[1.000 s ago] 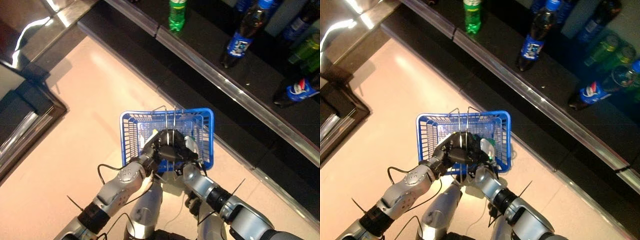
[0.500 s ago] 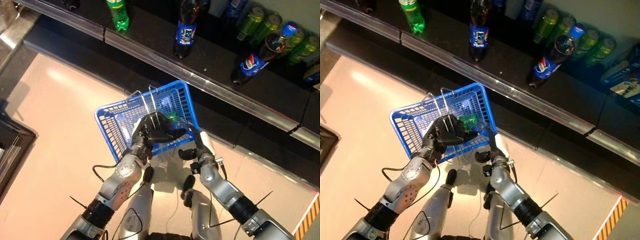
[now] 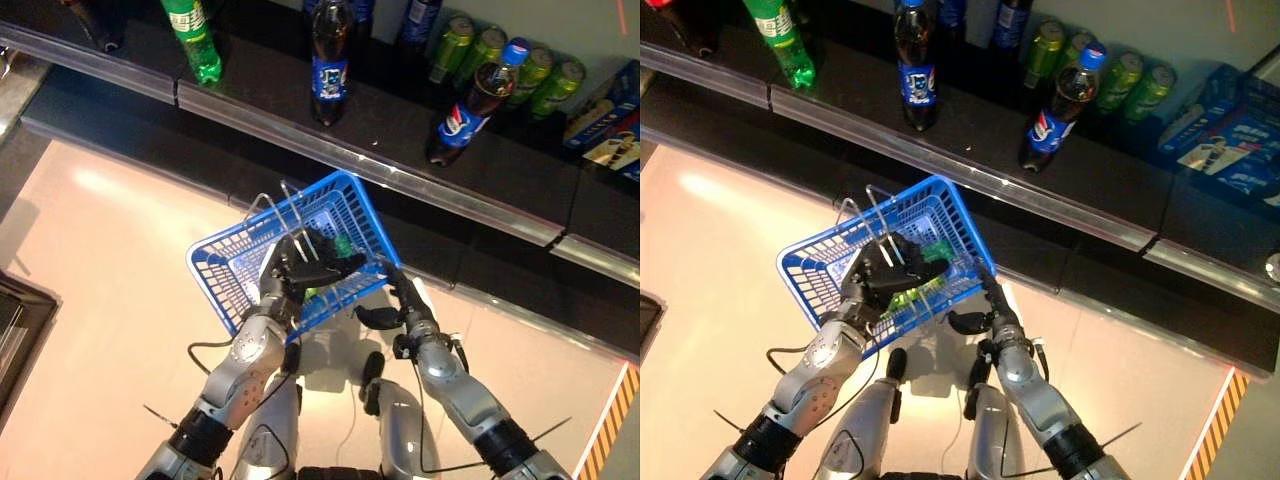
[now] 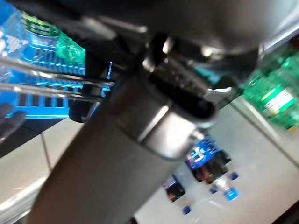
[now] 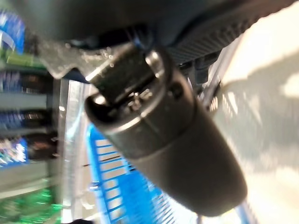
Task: Pick up the drink and place into the basket.
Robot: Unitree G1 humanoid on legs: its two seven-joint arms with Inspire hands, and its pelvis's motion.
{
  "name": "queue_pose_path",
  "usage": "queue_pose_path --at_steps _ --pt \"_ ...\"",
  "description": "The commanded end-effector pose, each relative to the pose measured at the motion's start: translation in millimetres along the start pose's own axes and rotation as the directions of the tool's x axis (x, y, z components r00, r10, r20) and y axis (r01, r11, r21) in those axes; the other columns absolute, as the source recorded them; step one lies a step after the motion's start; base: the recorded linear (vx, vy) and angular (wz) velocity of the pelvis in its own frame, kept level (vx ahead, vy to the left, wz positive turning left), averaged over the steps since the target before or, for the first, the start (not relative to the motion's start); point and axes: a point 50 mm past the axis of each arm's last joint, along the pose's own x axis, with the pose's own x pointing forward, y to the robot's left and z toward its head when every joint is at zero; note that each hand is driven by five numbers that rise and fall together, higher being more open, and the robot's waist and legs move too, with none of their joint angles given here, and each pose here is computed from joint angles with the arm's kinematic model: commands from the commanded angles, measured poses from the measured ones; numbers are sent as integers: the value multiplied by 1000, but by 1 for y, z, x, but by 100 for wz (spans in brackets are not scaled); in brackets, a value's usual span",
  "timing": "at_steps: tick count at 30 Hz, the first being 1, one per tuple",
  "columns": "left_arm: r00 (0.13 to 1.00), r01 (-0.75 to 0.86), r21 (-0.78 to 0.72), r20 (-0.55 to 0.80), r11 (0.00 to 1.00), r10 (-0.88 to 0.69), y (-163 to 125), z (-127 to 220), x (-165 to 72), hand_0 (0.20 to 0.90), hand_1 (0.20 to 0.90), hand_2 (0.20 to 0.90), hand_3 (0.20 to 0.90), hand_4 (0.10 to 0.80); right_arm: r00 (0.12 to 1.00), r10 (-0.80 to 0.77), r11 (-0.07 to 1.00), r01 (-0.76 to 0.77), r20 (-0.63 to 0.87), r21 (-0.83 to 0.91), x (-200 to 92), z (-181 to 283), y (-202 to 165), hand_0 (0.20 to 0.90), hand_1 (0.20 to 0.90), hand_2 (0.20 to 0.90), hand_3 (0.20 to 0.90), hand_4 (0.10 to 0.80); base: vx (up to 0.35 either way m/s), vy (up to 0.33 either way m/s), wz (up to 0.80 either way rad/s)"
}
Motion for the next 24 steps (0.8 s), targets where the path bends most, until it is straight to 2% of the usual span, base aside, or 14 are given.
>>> queue_pose_path --at_steps 1,5,7,8,10,11,13,16,19,24 --pt "654 465 -79 702 882 -282 -75 122 -25 300 300 300 200 100 966 122 964 -170 229 205 -14 33 11 900 900 900 900 800 44 -22 -7" --pt "690 396 -153 700 905 -183 -45 112 -30 300 300 300 200 100 976 136 925 -187 169 332 -28 4 5 900 900 900 900 800 50 -29 -9" --pt "713 335 -195 692 922 -112 -22 104 -36 300 300 300 200 100 985 128 907 -164 118 389 -38 -16 -2 900 900 900 900 800 46 -35 -13" --pt "728 310 -228 681 923 -76 -2 98 -40 300 300 300 200 100 990 109 899 -137 89 415 -42 -27 -9 900 900 900 900 800 31 -24 -14" --pt "757 279 -264 652 923 -42 55 78 -65 300 300 300 200 100 997 62 889 -74 41 452 -57 -49 -35 900 900 900 900 800 16 -14 -17" --pt "778 259 -300 628 918 -14 86 67 -87 300 300 300 200 100 999 31 880 -32 11 474 -69 -61 -50 900 900 900 900 800 24 -17 -17" --pt "808 224 -351 588 909 28 113 54 -110 300 300 300 200 100 999 -9 863 28 -40 505 -81 -79 -60 900 900 900 900 800 15 -11 -5" --pt "846 132 -424 519 896 122 135 37 -121 300 300 300 200 100 990 -54 812 118 -127 571 -84 -99 -59 900 900 900 900 800 66 -7 18" --pt "872 30 -473 444 881 208 144 23 -120 300 300 300 200 100 974 -78 765 194 -211 614 -82 -112 -52 900 900 900 900 800 93 29 20" --pt "888 -181 -544 268 819 374 171 -19 -135 300 300 300 200 100 901 -93 713 357 -423 604 -102 -154 -47 900 900 900 900 800 56 95 2"
